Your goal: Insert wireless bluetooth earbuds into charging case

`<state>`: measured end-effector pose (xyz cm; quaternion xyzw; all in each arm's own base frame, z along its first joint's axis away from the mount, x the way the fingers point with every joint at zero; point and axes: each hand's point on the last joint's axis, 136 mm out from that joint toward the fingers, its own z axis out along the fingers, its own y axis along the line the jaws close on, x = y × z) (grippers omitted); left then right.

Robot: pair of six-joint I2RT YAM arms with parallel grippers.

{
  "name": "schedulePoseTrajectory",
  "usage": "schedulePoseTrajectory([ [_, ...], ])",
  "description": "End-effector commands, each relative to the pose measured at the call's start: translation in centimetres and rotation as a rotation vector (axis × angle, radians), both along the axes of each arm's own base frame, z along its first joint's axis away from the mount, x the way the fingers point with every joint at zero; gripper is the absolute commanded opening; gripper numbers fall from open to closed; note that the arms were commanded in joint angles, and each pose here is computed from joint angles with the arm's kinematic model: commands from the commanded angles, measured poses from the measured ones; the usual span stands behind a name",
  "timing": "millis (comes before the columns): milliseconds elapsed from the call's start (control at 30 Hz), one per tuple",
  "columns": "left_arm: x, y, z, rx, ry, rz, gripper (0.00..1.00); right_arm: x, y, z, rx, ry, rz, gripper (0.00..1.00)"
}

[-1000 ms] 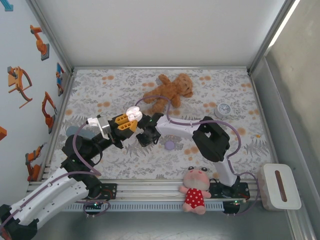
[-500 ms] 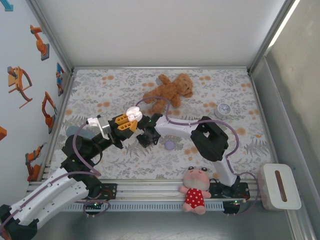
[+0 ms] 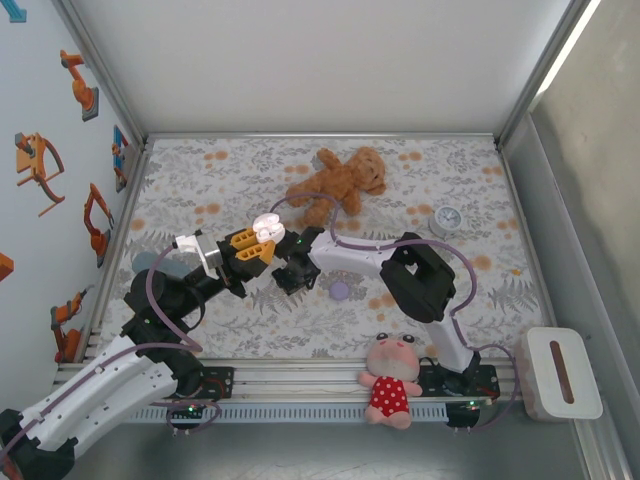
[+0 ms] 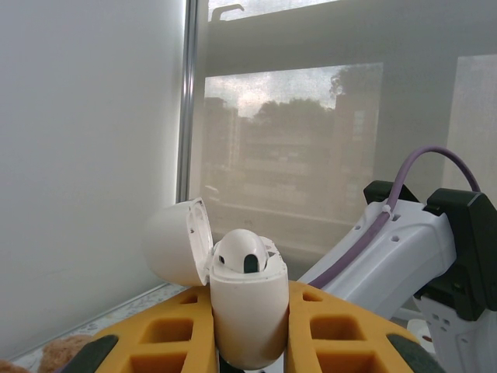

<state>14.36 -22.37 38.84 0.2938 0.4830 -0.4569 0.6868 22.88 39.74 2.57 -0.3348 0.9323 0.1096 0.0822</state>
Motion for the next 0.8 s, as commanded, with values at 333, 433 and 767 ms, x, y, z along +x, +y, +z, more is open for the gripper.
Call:
schedulePoseTrajectory([
  [333,-0.5,0.6,1.2,-0.025,-0.034,0.009,0.07,0.3,-0.8,1.8,0.008,-0.040,-0.013,0.11],
  [433,-0.5,0.7,1.3,-0.026,-0.037,0.012,0.07,0.3,-0.9,2.1,0.018,-0.050,-0.016,0.10],
  [767,-0.3,1.4,1.0,-0.035,-0.025,0.050,0.07,1.2,-1.9,5.5,0.147,-0.114,-0.092,0.10],
])
